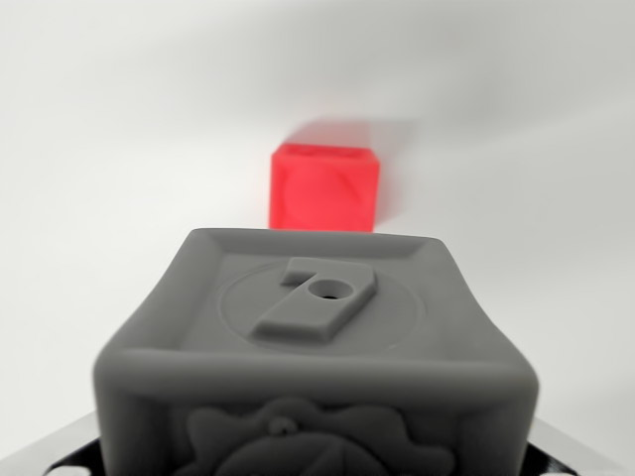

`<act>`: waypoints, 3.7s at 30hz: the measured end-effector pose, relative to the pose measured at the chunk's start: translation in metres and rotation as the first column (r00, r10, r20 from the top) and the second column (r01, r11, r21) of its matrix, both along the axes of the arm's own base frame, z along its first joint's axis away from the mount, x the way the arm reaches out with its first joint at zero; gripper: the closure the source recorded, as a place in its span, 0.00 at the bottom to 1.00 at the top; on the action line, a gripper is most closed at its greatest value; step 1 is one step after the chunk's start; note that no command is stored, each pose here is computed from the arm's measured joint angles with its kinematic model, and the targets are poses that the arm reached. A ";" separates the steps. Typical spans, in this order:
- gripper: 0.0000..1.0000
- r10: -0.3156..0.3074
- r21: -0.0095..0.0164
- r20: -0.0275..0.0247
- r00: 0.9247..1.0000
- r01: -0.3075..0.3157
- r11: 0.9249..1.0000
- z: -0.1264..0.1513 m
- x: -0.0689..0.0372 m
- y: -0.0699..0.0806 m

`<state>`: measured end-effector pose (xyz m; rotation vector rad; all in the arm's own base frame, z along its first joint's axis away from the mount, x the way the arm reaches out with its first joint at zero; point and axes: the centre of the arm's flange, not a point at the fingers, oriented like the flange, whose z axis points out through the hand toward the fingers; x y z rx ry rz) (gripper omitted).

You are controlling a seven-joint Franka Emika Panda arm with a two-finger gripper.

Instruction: Destack cube

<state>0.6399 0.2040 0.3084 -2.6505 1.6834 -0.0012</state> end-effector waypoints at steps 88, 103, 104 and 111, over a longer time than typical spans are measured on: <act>1.00 0.173 -0.003 -0.007 0.985 -0.173 0.985 -0.048 -0.088 -0.134; 1.00 0.204 -0.003 -0.008 0.979 -0.204 0.979 -0.056 -0.104 -0.158; 1.00 0.206 -0.003 -0.007 0.978 -0.206 0.978 -0.056 -0.105 -0.160; 1.00 0.220 -0.002 -0.007 0.975 -0.221 0.975 -0.060 -0.112 -0.170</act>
